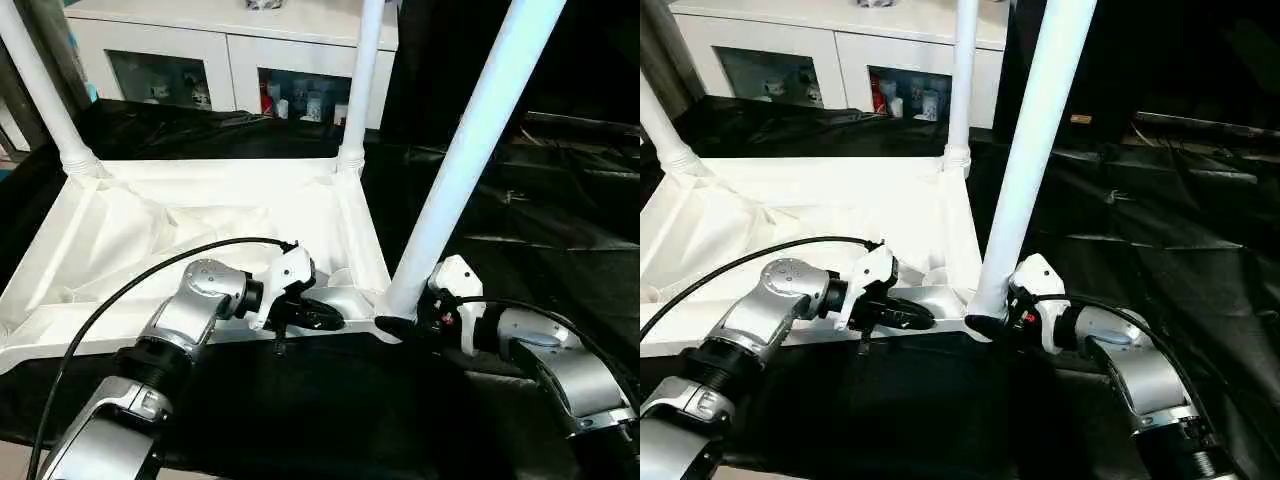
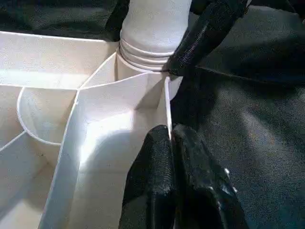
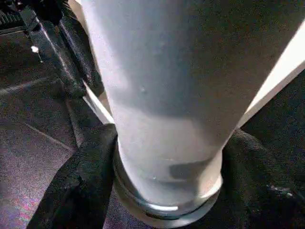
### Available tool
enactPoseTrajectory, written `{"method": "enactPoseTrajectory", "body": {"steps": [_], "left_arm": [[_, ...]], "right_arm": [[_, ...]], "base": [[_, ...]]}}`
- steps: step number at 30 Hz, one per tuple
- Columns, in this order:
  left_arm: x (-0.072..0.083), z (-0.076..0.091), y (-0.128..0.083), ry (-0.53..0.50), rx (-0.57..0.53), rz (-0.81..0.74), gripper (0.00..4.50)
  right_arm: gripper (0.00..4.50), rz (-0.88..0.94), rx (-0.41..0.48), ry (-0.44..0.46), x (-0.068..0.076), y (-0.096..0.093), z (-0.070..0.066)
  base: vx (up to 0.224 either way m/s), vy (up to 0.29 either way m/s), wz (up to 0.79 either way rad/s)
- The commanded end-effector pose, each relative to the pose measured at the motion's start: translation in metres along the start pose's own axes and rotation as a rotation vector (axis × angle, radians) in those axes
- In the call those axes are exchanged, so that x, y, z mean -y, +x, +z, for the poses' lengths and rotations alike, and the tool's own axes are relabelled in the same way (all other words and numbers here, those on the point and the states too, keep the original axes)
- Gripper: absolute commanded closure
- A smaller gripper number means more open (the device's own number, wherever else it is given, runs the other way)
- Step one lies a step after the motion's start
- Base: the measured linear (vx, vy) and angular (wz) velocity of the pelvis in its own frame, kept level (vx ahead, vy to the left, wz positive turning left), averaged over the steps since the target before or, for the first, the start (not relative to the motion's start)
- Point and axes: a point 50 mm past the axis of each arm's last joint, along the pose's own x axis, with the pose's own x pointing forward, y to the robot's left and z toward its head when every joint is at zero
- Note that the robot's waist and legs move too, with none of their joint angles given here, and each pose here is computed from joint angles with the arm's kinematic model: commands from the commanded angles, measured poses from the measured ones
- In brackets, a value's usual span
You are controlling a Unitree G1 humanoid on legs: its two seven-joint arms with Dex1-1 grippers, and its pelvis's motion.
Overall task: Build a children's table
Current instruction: Rotate leg to tighten
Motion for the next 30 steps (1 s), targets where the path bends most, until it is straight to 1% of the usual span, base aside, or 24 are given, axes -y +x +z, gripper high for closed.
{"method": "enactPoseTrajectory", "body": {"steps": [1,3,4,5,6,7,8,10,11,12,13,14,15,16,17,18,21,23,24,25,26,29,30], "left_arm": [[0.004,0.007,0.005,0.018,0.035,-0.036,4.5],[0.004,0.006,0.005,0.017,0.034,-0.036,4.5],[0.006,0.005,0.006,0.01,0.03,-0.047,4.5],[0.006,0.005,0.007,0.01,0.03,-0.045,4.5],[0.005,0.006,0.011,0.005,0.027,-0.017,4.5],[0.002,0.007,0.016,-0.002,0.028,0.025,4.5],[0.0,0.008,0.018,-0.002,0.028,0.049,4.5],[-0.01,0.013,0.032,-0.006,0.03,0.193,4.5],[-0.011,0.014,0.034,-0.007,0.03,0.208,4.5],[-0.019,0.022,0.049,-0.026,0.04,0.343,4.5],[-0.02,0.023,0.05,-0.027,0.041,0.349,4.5],[-0.023,0.031,0.063,-0.048,0.057,0.43,4.5],[-0.023,0.032,0.064,-0.048,0.058,0.434,4.5],[-0.023,0.039,0.076,-0.043,0.066,0.467,4.5],[-0.023,0.039,0.076,-0.043,0.066,0.467,4.5],[-0.021,0.041,0.081,-0.044,0.069,0.468,4.5],[-0.017,0.046,0.092,-0.025,0.073,0.46,4.5],[-0.016,0.046,0.095,-0.014,0.076,0.448,4.5],[-0.014,0.045,0.095,-0.014,0.072,0.424,4.5],[-0.015,0.043,0.093,-0.003,0.067,0.42,4.5],[-0.014,0.041,0.091,0.015,0.061,0.396,4.5],[-0.015,0.036,0.082,0.019,0.056,0.365,4.5],[-0.014,0.034,0.079,0.022,0.054,0.343,4.5]], "right_arm": [[1.74,-0.009,0.009,0.017,0.001,0.0,-0.001],[1.75,-0.013,0.017,0.03,0.0,0.0,-0.002],[1.75,-0.041,0.061,0.088,0.001,0.002,-0.001],[1.75,-0.047,0.065,0.095,0.001,0.002,-0.001],[1.75,-0.127,0.103,0.168,0.006,0.005,-0.001],[1.75,-0.192,0.115,0.205,0.01,0.007,-0.003],[1.75,-0.225,0.117,0.218,0.011,0.008,-0.005],[1.75,-0.417,0.131,0.308,0.02,0.014,-0.013],[1.75,-0.437,0.132,0.318,0.021,0.015,-0.014],[1.75,-0.593,0.133,0.37,0.025,0.021,-0.02],[1.75,-0.6,0.133,0.372,0.026,0.021,-0.021],[1.75,-0.697,0.128,0.407,0.026,0.027,-0.024],[1.75,-0.701,0.128,0.408,0.026,0.027,-0.024],[1.75,-0.755,0.133,0.455,0.023,0.036,-0.023],[1.75,-0.755,0.133,0.455,0.023,0.036,-0.023],[1.75,-0.754,0.136,0.459,0.021,0.04,-0.021],[1.75,-0.727,0.161,0.416,0.015,0.052,-0.011],[1.75,-0.704,0.187,0.4,0.014,0.055,-0.006],[1.4,-0.705,0.225,0.41,0.016,0.053,-0.003],[1.19,-0.707,0.244,0.421,0.017,0.051,-0.001],[1.05,-0.702,0.25,0.405,0.019,0.048,0.001],[0.96,-0.659,0.244,0.344,0.022,0.041,0.003],[0.72,-0.635,0.246,0.331,0.023,0.04,0.004]], "base": [[0.0,0.0,0.0],[0.0,0.0,0.0],[0.0,0.0,0.0],[0.0,0.0,0.0],[0.0,0.0,0.0],[0.0,0.0,0.0],[0.0,0.0,0.0],[0.0,0.0,0.0],[0.0,0.0,0.0],[0.0,0.0,0.0],[0.0,0.0,0.0],[0.0,0.0,0.0],[0.0,0.0,0.0],[0.0,0.0,0.0],[0.0,0.0,0.0],[0.0,0.0,0.0],[0.0,0.0,0.0],[0.0,0.0,0.0],[0.0,0.0,0.0],[0.0,0.0,0.0],[0.0,0.0,0.0],[0.0,0.0,0.0],[0.0,0.0,0.0]]}}
